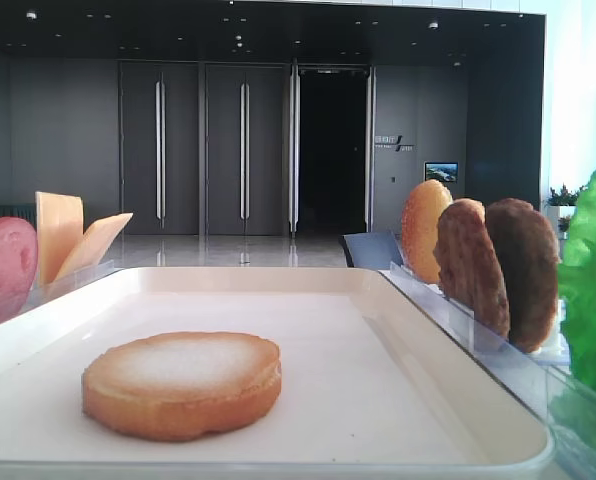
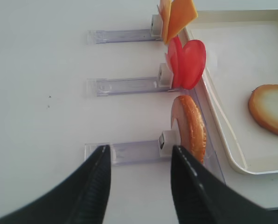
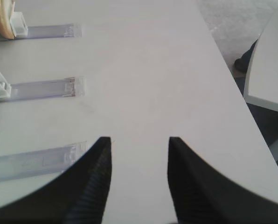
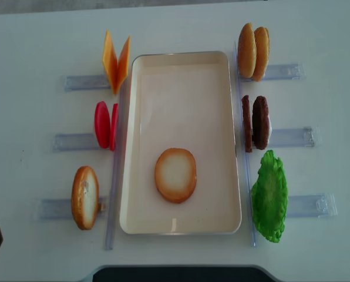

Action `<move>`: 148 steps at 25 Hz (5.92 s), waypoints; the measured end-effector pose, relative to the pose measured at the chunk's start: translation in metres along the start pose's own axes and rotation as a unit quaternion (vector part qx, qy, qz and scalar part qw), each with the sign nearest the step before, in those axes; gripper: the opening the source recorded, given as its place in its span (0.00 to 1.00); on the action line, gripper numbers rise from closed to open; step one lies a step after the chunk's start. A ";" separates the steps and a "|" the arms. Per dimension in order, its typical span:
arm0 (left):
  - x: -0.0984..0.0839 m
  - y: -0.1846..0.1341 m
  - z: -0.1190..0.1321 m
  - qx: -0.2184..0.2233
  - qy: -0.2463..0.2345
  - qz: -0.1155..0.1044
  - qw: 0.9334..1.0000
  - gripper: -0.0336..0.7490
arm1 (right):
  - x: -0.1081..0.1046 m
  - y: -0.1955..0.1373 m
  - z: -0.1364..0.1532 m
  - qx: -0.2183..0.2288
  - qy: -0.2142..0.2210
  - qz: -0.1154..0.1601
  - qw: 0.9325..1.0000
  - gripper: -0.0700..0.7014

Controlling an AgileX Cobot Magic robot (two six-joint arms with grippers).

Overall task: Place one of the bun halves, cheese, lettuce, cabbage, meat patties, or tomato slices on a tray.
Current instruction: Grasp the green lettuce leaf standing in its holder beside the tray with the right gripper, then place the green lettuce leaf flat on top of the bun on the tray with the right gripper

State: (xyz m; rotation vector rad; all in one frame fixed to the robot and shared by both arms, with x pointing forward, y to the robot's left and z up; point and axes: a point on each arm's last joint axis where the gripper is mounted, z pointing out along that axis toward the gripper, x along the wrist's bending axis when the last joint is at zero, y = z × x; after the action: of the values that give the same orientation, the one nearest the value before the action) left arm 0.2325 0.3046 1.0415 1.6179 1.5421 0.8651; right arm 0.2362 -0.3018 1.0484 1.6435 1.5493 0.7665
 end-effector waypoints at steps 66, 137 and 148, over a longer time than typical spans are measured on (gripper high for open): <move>0.000 0.000 0.000 0.000 0.001 0.000 1.000 0.46 | 0.068 0.090 0.042 0.294 0.233 0.037 0.926 0.45; 0.000 0.000 0.000 0.000 0.001 0.000 1.000 0.43 | 0.170 0.076 0.112 0.360 0.169 -0.096 0.913 0.13; 0.000 0.000 0.000 0.000 0.001 0.000 1.000 0.42 | 0.192 0.110 0.065 0.346 0.204 -0.114 0.909 0.13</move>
State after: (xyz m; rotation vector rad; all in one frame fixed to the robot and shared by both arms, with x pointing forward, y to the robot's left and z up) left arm 0.2325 0.3048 1.0415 1.6183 1.5427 0.8675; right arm 0.3687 -0.1185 1.0918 1.7945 2.4740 0.4669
